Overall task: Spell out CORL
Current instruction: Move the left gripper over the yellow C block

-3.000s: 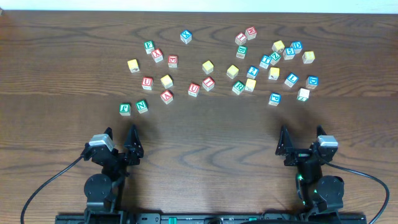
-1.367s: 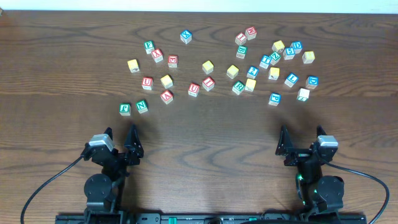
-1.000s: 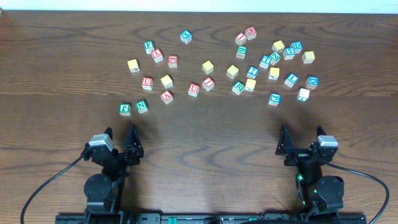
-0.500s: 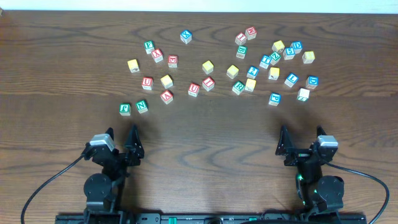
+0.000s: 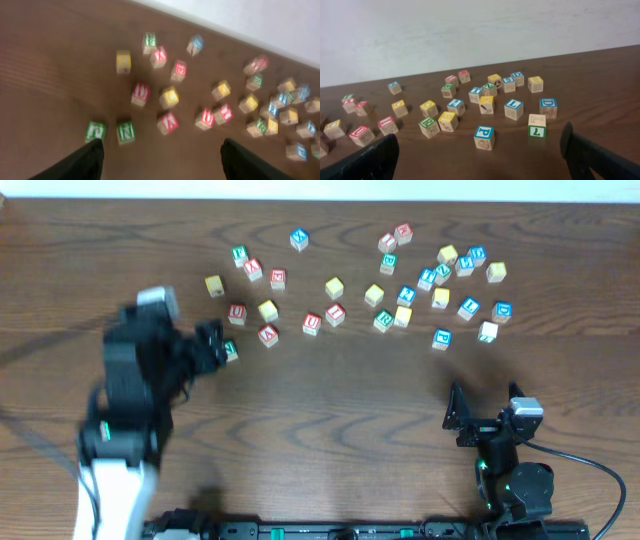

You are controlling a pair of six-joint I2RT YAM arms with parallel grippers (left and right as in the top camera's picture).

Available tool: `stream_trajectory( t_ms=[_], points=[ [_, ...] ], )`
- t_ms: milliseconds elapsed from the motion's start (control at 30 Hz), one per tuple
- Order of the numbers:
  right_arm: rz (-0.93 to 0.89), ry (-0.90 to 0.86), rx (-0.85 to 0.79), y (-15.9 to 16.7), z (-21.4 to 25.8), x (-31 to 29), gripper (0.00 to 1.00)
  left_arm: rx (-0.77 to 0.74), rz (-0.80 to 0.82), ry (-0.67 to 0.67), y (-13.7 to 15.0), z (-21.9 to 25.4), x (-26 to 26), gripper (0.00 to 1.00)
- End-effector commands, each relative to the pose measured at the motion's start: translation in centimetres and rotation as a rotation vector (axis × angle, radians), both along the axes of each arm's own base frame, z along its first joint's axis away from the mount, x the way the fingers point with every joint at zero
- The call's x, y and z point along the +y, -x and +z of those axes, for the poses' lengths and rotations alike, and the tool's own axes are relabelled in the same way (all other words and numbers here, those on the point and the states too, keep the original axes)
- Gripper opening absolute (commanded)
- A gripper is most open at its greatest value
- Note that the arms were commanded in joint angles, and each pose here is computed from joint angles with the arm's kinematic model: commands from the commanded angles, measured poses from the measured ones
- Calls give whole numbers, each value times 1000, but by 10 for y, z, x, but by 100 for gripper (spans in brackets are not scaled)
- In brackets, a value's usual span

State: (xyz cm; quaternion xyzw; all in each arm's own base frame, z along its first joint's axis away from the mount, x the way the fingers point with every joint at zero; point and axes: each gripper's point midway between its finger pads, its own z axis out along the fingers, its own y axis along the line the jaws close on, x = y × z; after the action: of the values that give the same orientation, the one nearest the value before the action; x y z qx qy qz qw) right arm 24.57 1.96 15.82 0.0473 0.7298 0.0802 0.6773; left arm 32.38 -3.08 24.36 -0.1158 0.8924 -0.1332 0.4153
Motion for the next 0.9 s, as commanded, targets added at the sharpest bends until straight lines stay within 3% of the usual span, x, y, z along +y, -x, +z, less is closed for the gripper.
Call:
stream_trajectory(
  t_ms=[0,67,333,433,633,867],
  points=[
    [-7,14,-1,0,0,-2,99,75,-30,6,-39,16,-5,73],
    [-7,14,-1,0,0,-2,99,112,-25,12,-53,7,-6,74],
    [-7,14,-1,0,0,-2,99,258,-52,43,-64,-42,-13,74],
    [-7,14,-1,0,0,-2,99,331,57,40,-59,-57,-4,74],
    [-7,14,-1,0,0,-2,99,379,113,12,-60,-58,-11,73],
    [-7,14,-1,0,0,-2,99,457,174,-15,-89,-56,-33,73]
  ],
)
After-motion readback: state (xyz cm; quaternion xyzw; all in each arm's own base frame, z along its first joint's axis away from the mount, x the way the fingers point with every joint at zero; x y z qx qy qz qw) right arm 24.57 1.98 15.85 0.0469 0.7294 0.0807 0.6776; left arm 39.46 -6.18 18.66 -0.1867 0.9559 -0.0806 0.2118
